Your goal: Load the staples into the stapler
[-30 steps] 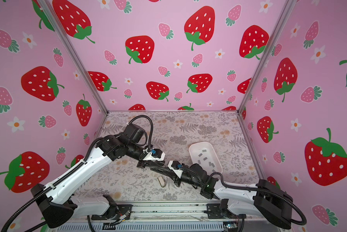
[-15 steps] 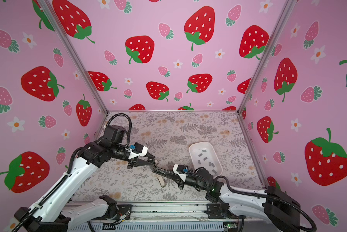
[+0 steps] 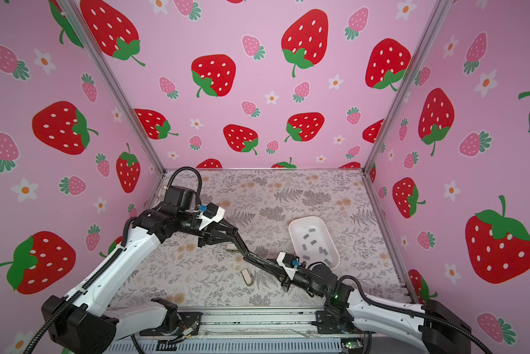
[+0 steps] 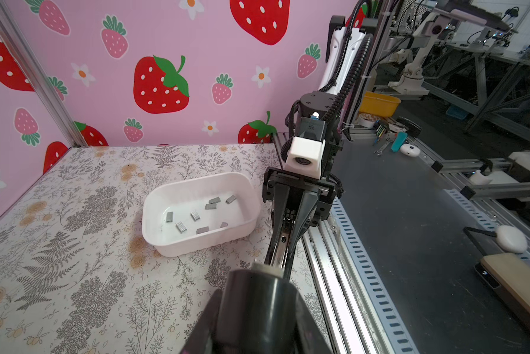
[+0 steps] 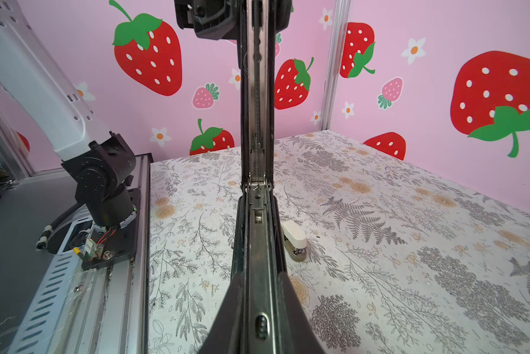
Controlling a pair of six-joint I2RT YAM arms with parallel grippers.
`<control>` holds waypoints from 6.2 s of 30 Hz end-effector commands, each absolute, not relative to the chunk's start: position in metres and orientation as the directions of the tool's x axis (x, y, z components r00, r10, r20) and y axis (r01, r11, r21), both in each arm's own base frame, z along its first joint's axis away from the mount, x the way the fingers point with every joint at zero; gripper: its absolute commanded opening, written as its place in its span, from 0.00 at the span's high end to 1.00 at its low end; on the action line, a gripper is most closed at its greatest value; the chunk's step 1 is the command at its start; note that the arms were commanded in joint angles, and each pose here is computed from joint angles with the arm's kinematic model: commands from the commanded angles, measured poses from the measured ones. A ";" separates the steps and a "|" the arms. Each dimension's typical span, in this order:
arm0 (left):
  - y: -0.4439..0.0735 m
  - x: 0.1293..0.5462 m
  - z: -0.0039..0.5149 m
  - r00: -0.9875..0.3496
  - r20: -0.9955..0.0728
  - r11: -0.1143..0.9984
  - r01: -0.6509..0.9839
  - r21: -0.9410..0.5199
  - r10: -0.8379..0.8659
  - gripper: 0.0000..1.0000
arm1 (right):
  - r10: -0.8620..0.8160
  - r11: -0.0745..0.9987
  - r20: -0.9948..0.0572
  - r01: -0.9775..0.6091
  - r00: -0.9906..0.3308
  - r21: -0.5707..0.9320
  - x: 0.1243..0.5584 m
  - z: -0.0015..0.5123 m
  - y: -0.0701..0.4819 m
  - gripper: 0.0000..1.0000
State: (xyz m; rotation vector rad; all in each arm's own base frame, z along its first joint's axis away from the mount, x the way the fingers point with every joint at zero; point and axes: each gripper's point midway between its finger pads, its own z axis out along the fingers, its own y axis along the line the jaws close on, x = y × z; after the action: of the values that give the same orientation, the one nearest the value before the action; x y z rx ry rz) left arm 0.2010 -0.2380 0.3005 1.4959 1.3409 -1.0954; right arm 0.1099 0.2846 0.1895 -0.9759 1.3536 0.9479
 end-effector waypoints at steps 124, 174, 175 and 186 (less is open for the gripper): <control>-0.209 0.331 0.280 0.148 -0.787 0.431 0.769 0.473 0.599 0.03 | 0.175 0.881 -0.943 -0.382 -0.283 0.278 0.226 0.324 0.212 0.11; -0.208 0.290 0.061 0.049 -0.089 -0.040 0.993 0.108 0.995 0.34 | 0.210 0.943 -0.885 -0.153 -0.416 0.295 0.343 0.222 0.176 0.11; -0.209 0.290 0.060 0.047 -0.086 -0.038 0.994 0.104 0.995 0.34 | 0.209 0.943 -0.884 -0.153 -0.417 0.295 0.343 0.221 0.175 0.11; -0.210 0.282 0.052 0.065 -0.078 -0.061 0.997 0.043 0.995 0.41 | 0.199 0.942 -0.878 -0.163 -0.435 0.294 0.345 0.217 0.180 0.11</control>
State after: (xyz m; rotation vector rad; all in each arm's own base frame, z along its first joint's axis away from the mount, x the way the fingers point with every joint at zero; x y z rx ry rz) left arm 0.2871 -0.2057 0.0471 2.1852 2.1065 0.0110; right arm 0.3429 0.1796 0.2178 0.0183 1.9751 0.4007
